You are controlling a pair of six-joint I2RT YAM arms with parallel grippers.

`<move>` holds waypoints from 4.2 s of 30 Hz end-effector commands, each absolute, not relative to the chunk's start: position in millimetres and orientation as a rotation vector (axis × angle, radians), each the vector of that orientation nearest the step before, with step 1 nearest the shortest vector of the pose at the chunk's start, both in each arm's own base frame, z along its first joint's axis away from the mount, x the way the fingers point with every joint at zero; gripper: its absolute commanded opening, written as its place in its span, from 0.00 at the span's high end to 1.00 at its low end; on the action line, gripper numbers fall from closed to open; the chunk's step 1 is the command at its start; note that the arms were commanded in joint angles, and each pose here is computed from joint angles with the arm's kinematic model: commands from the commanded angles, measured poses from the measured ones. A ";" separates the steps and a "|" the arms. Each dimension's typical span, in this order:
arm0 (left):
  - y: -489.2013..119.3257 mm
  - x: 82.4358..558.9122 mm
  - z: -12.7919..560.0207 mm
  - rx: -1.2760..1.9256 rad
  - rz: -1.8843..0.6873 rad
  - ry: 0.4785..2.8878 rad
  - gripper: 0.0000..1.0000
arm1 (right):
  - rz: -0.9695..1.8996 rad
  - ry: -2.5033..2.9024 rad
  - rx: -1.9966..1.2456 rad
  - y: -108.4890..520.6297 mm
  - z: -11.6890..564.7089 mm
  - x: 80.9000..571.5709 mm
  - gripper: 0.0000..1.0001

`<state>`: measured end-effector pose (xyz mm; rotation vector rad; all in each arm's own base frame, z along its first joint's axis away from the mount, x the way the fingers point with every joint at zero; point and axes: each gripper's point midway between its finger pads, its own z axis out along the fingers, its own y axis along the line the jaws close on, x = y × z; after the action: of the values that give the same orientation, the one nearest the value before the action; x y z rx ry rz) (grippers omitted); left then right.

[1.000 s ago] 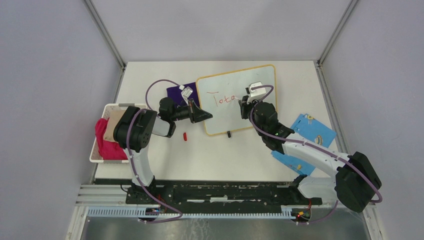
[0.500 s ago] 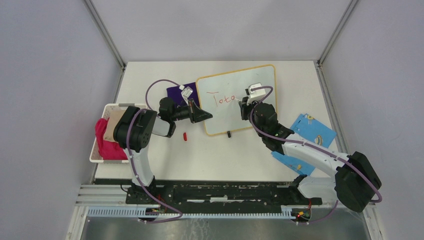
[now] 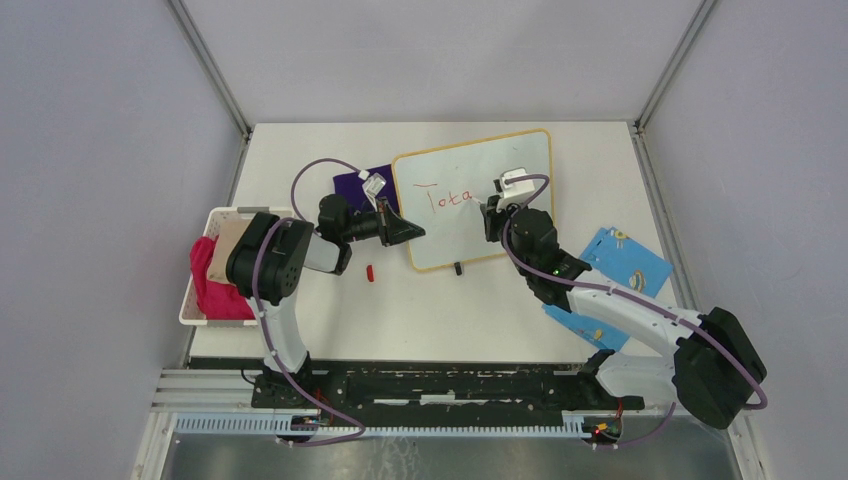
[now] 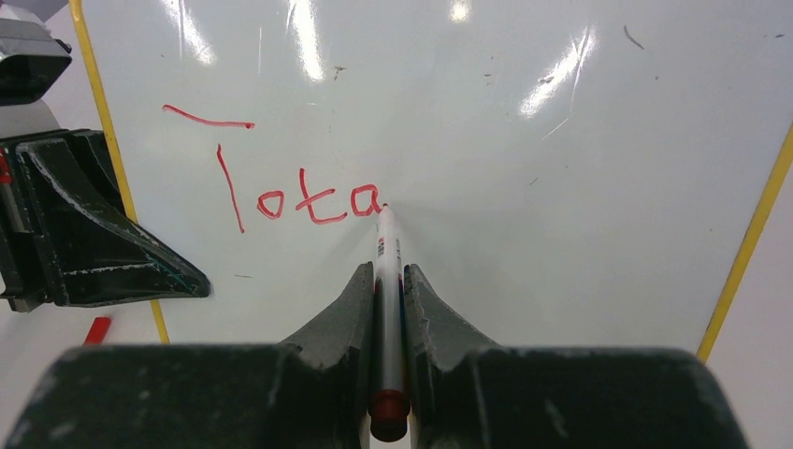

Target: Write a sentence on the whiteboard

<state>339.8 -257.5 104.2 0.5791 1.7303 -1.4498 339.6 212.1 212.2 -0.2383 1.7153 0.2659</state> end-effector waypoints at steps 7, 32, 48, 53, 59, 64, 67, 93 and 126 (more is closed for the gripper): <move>-257.0 344.8 97.2 0.570 -1.400 1.762 0.98 | 0.301 1.608 -0.181 212.1 252.4 349.0 1.00; -257.2 345.3 97.1 0.573 -1.398 1.763 0.98 | 0.255 1.673 -0.178 198.2 219.0 345.9 1.00; -257.0 345.6 95.0 0.571 -1.396 1.771 0.98 | 0.273 1.601 -0.142 195.2 255.8 351.0 1.00; -257.1 345.4 95.7 0.573 -1.396 1.770 0.98 | 0.268 1.604 -0.142 196.4 257.7 357.0 1.00; -257.7 345.2 95.8 0.577 -1.397 1.770 0.98 | 0.268 1.612 -0.148 199.0 255.9 361.5 1.00; -257.5 345.6 94.8 0.574 -1.395 1.773 0.98 | 0.262 1.641 -0.150 197.4 242.7 360.8 1.00; -257.5 345.6 94.6 0.574 -1.395 1.774 0.98 | 0.259 1.656 -0.149 195.7 235.5 358.9 1.00; -258.6 344.8 91.4 0.577 -1.391 1.789 0.98 | 0.361 1.723 -0.211 204.2 200.0 334.8 1.00; -258.9 345.9 90.9 0.580 -1.383 1.795 0.98 | 0.295 1.536 -0.002 165.2 292.9 362.7 1.00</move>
<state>337.9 -259.9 101.6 0.6093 1.7481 -1.4377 351.6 159.1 255.5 -0.0197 1.6173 0.2661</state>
